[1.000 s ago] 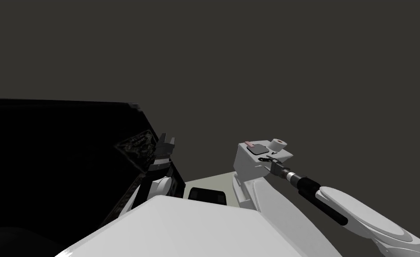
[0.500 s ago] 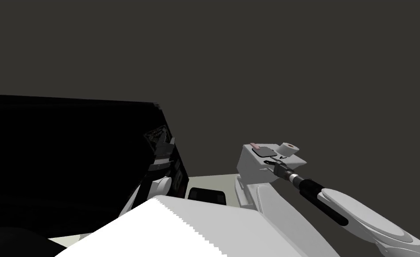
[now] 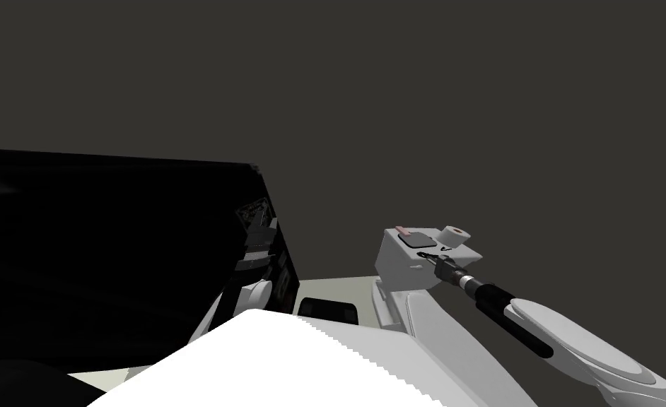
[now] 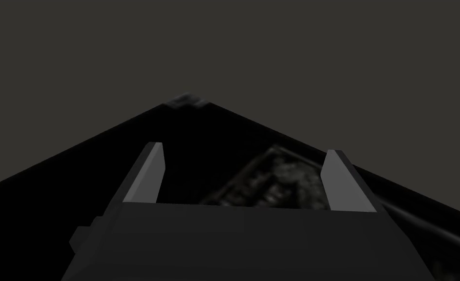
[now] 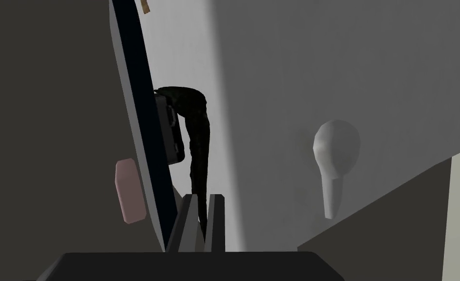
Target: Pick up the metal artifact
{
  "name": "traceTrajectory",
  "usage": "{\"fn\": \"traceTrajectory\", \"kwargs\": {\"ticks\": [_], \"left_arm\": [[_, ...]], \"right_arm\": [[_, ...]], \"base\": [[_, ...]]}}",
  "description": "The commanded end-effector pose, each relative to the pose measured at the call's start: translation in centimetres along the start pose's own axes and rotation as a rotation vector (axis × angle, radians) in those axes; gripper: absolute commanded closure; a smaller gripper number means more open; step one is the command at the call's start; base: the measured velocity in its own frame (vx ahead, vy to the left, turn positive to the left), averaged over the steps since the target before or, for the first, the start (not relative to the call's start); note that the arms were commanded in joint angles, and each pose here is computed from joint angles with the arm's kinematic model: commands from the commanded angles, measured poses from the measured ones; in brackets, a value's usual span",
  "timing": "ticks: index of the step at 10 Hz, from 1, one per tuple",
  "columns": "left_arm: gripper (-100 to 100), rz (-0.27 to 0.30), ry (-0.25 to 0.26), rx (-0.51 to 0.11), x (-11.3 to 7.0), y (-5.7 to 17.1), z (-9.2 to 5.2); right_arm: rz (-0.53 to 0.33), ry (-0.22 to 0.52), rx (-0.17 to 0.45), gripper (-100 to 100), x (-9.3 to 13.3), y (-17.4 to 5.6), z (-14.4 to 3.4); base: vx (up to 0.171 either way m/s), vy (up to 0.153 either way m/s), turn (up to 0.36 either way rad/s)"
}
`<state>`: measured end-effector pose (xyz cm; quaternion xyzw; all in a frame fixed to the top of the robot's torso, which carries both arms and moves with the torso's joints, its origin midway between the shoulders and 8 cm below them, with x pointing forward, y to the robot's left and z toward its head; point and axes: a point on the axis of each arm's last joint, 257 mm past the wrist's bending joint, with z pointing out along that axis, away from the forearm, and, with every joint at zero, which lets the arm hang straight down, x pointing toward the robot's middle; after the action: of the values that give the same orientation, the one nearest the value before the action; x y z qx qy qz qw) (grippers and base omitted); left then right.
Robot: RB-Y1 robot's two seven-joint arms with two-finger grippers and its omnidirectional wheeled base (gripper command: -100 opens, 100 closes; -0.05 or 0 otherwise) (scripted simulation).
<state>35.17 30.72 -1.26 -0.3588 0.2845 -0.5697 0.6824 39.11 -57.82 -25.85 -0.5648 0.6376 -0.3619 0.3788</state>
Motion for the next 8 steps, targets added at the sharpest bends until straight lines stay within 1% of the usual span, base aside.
{"fn": "traceTrajectory", "kwargs": {"ticks": [1, 2, 3, 4, 6, 7, 8], "left_arm": [[0, 0.000, 0.000, 0.000, 0.0, 0.0, 0.0], [0, 0.000, 0.000, 0.000, 0.0, 0.0, 0.0], [0, 0.000, 0.000, 0.000, 0.0, 0.0, 0.0], [0, 0.000, 0.000, 0.000, 0.0, 0.0, 0.0], [0, 0.000, 0.000, 0.000, 0.0, 0.0, 0.0], [0, 0.000, 0.000, 0.000, 0.0, 0.0, 0.0], [0, 0.000, 0.000, 0.000, 0.0, 0.0, 0.0]], "right_arm": [[0.000, 0.000, 0.000, 100, 0.0, 0.0, 0.0], [0.000, 0.000, 0.000, 0, 0.0, 0.0, 0.0], [-0.003, -0.027, 0.003, 100, -1.1, -0.4, 0.1], [-0.015, -0.051, 0.002, 100, -2.0, -0.5, 0.1], [-0.039, -0.098, -0.002, 100, -3.8, -0.7, -0.1], [-0.029, -0.081, 0.000, 100, -3.3, -0.5, 0.0], [-0.030, -0.085, -0.001, 0, -3.4, -0.5, 0.0]], "base": [[0.000, 0.000, 0.000], [0.000, 0.000, 0.000], [0.066, 0.004, -0.263], [0.117, 0.022, -0.370], [0.097, 0.016, -0.256], [0.035, 0.011, -0.051], [0.005, 0.003, 0.009]]}}
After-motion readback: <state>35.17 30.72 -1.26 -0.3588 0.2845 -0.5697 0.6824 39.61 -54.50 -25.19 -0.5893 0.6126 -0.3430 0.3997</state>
